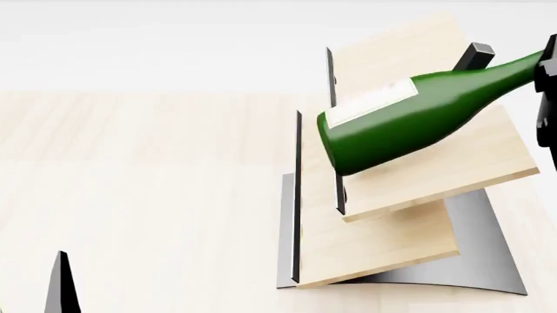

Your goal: Put the wine bottle on the wine rack.

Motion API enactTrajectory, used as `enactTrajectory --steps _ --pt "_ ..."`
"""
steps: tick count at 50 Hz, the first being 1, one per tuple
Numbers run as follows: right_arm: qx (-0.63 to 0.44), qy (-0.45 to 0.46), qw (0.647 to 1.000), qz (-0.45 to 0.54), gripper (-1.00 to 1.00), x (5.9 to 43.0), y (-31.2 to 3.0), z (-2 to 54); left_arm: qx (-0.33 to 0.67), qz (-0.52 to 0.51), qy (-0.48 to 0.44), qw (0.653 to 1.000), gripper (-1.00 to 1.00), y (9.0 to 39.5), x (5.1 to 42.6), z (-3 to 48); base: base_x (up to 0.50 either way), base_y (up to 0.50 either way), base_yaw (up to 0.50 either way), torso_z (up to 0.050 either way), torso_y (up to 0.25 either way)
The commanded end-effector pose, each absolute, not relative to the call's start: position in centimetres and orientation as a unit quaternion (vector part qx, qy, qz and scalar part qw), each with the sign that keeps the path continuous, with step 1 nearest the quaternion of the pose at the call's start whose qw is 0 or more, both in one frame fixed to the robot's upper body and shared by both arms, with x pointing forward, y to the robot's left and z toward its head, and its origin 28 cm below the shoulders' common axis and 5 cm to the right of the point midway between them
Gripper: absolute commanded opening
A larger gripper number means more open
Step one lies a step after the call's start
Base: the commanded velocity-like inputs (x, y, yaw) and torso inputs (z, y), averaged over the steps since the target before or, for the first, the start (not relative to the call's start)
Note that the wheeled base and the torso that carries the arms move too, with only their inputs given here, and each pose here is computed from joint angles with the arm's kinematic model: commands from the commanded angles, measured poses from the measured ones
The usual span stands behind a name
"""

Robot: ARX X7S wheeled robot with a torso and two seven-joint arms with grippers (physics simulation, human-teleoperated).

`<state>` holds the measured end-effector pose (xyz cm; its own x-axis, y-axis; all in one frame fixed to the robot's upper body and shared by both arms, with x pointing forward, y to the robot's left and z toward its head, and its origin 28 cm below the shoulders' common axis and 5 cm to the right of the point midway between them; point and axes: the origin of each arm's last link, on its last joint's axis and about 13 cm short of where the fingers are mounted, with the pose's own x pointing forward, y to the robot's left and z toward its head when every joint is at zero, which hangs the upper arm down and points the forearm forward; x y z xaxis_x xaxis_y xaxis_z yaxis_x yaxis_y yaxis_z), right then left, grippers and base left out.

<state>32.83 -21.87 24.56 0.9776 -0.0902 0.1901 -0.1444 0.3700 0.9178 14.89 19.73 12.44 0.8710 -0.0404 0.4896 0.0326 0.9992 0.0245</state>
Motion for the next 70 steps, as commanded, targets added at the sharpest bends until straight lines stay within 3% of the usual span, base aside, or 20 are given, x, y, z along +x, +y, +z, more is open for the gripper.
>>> enactTrajectory --steps 1,49,50,70 --pt "0.545 -0.121 0.829 0.023 -1.00 32.9 -21.9 24.9 0.008 -0.019 -0.253 0.967 1.00 19.7 14.9 12.4 0.00 0.00 0.00 0.000 0.000" --pt "0.539 -0.112 0.835 0.014 -1.00 32.9 -22.2 23.3 0.008 -0.021 -0.251 0.968 1.00 19.6 15.0 12.2 0.00 0.00 0.00 0.000 0.000" --pt "0.537 -0.110 0.836 0.022 1.00 32.9 -22.1 23.4 0.008 -0.021 -0.251 0.968 1.00 19.6 15.0 12.2 0.00 0.00 0.00 0.000 0.000" --pt "0.538 -0.108 0.836 0.018 1.00 32.8 -22.0 23.4 0.008 -0.022 -0.251 0.968 1.00 19.6 15.0 12.3 0.00 0.00 0.00 0.000 0.000"
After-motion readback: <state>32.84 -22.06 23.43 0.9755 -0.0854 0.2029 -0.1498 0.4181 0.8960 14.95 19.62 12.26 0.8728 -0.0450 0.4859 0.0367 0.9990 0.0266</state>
